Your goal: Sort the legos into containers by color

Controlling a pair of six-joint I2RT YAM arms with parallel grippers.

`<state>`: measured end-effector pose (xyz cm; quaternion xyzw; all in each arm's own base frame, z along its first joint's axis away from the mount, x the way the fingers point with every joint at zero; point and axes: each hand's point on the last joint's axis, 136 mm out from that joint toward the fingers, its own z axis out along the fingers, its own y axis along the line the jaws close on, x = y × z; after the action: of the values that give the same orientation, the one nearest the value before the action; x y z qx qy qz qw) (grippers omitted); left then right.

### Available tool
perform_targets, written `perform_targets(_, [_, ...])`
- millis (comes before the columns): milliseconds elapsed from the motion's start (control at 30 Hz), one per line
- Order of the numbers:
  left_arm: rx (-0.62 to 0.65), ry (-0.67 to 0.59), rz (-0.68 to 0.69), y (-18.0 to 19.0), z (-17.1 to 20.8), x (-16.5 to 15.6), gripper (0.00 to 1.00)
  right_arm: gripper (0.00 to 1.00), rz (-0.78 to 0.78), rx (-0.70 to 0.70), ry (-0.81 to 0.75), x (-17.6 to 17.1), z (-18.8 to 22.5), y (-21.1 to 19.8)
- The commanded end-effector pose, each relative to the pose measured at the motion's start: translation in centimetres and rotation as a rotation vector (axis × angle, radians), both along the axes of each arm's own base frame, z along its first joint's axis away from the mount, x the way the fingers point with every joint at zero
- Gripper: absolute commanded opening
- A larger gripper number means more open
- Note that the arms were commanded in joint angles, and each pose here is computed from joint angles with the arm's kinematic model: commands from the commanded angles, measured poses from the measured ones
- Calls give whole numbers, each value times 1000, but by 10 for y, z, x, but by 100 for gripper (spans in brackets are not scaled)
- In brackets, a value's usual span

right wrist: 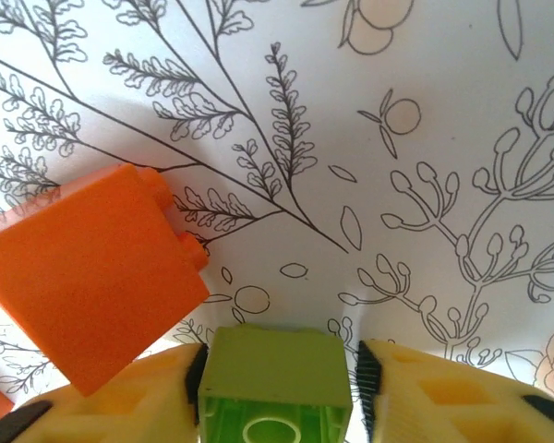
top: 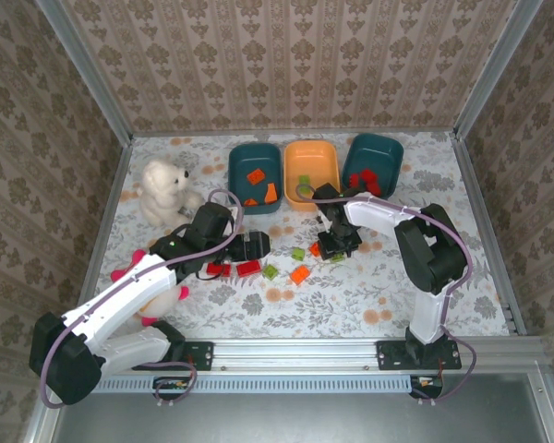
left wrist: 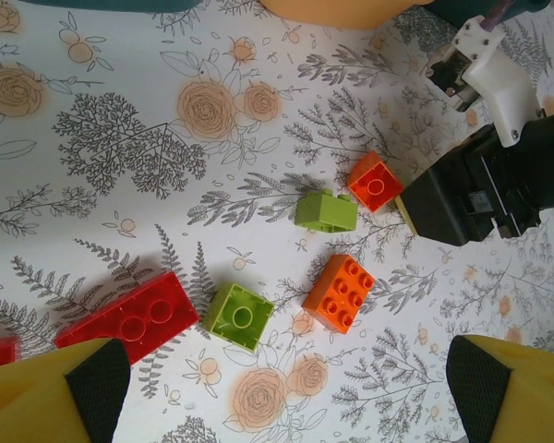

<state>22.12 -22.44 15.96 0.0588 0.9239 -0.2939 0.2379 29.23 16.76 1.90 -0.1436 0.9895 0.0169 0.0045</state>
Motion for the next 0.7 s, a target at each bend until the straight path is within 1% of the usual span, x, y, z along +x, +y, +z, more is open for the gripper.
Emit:
perform_targets(0, [-49,-34,-9,-11,20,7,92,42,-17,-8,30,-4,-1,-3])
perform_targets(67, [-50,-35,-16,-13,20,7,92,36,-36,0,25,-5,3,-3])
perform_targets(167, [-54,-38,-23,-16,22,9,92,33,-66,21,-16,-5,19,-3])
perform_targets(267, [-69,-58,-25,-20,32,13,92,31,-108,36,-104,1,49,-7])
perform_targets(367, [-87,-88,-9,-24,46,23,92,31,-157,86,-193,16,82,-4])
perform_targets(500, [-123,-109,37,-26,61,46,92,31,-184,118,-282,51,109,7])
perform_targets(667, [-172,-125,83,-23,77,82,92,30,-230,126,-361,120,121,20])
